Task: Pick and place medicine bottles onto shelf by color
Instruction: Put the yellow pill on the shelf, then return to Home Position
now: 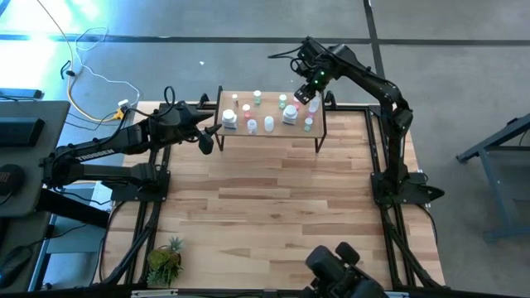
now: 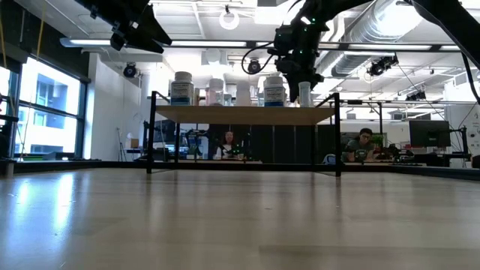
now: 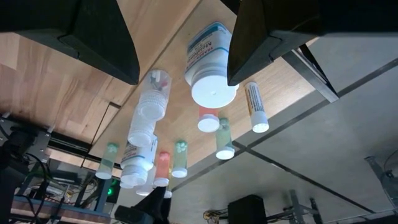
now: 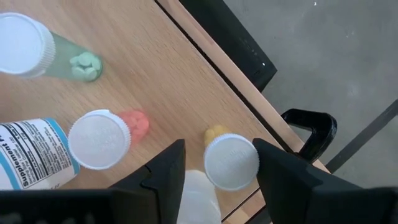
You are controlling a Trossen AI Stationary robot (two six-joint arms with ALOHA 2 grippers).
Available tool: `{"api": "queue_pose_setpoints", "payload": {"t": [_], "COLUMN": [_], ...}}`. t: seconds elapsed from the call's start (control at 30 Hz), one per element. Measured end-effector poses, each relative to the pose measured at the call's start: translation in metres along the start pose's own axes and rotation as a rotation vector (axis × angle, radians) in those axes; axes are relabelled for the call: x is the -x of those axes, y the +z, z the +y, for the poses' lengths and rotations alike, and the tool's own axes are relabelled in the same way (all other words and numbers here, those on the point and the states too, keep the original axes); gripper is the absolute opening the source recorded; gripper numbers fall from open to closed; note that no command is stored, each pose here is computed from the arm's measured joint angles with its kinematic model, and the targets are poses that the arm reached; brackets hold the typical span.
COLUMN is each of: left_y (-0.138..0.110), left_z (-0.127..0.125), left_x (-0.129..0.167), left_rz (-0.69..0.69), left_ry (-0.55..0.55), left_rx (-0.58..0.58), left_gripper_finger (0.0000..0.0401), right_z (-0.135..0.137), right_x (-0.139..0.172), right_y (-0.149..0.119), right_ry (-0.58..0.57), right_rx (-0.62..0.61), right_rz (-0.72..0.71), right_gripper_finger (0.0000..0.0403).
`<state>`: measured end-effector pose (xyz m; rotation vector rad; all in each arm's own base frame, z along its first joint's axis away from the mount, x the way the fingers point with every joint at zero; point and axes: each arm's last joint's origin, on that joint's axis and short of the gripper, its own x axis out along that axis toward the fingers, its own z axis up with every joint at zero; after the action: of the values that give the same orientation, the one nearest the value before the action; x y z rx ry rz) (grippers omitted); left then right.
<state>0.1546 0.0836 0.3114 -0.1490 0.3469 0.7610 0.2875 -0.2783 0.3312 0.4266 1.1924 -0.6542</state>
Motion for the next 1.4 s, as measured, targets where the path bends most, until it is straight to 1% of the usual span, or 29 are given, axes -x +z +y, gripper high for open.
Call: {"api": "queue_pose_setpoints", "payload": {"t": [0.43,0.57,0.7,0.8,0.93,1.07,1.17,1.3,1.4], "left_y": [0.000,0.000,0.000,0.000,-0.001,-0.003,-0.009,-0.029,-0.043], "left_z": [0.000,-0.001,-0.004,-0.009,-0.015,-0.019,-0.021,-0.019,-0.016], "left_x": [0.000,0.000,0.001,0.002,0.005,0.012,0.018,0.026,0.032], "left_rz": [0.001,0.001,0.006,0.014,0.017,0.001,-0.033,-0.055,-0.086], "left_ry": [-0.012,-0.018,-0.094,-0.153,-0.194,-0.240,-0.278,-0.327,-0.360], "left_rx": [0.004,0.044,0.079,0.074,0.058,0.055,0.056,0.097,0.107], "left_gripper_finger": [0.0232,0.0232,0.0232,0.0232,0.0232,0.0232,0.0232,0.0232,0.0232], "right_z": [-0.012,-0.013,-0.013,-0.013,-0.012,-0.004,0.007,0.026,0.043], "right_x": [0.021,0.030,0.042,0.054,0.075,0.097,0.113,0.134,0.149], "right_y": [-0.002,-0.003,-0.004,-0.006,-0.011,-0.019,-0.025,-0.031,-0.034], "right_ry": [-0.014,-0.017,-0.022,-0.024,-0.021,-0.007,0.015,0.056,0.097], "right_rx": [-0.029,-0.031,-0.027,-0.038,-0.075,-0.082,-0.083,-0.060,-0.028], "right_rz": [-0.081,-0.118,-0.168,-0.223,-0.296,-0.352,-0.401,-0.493,-0.571], "right_gripper_finger": [0.0177,0.0177,0.0177,0.0177,0.0177,0.0177,0.0177,0.0177,0.0177]}}
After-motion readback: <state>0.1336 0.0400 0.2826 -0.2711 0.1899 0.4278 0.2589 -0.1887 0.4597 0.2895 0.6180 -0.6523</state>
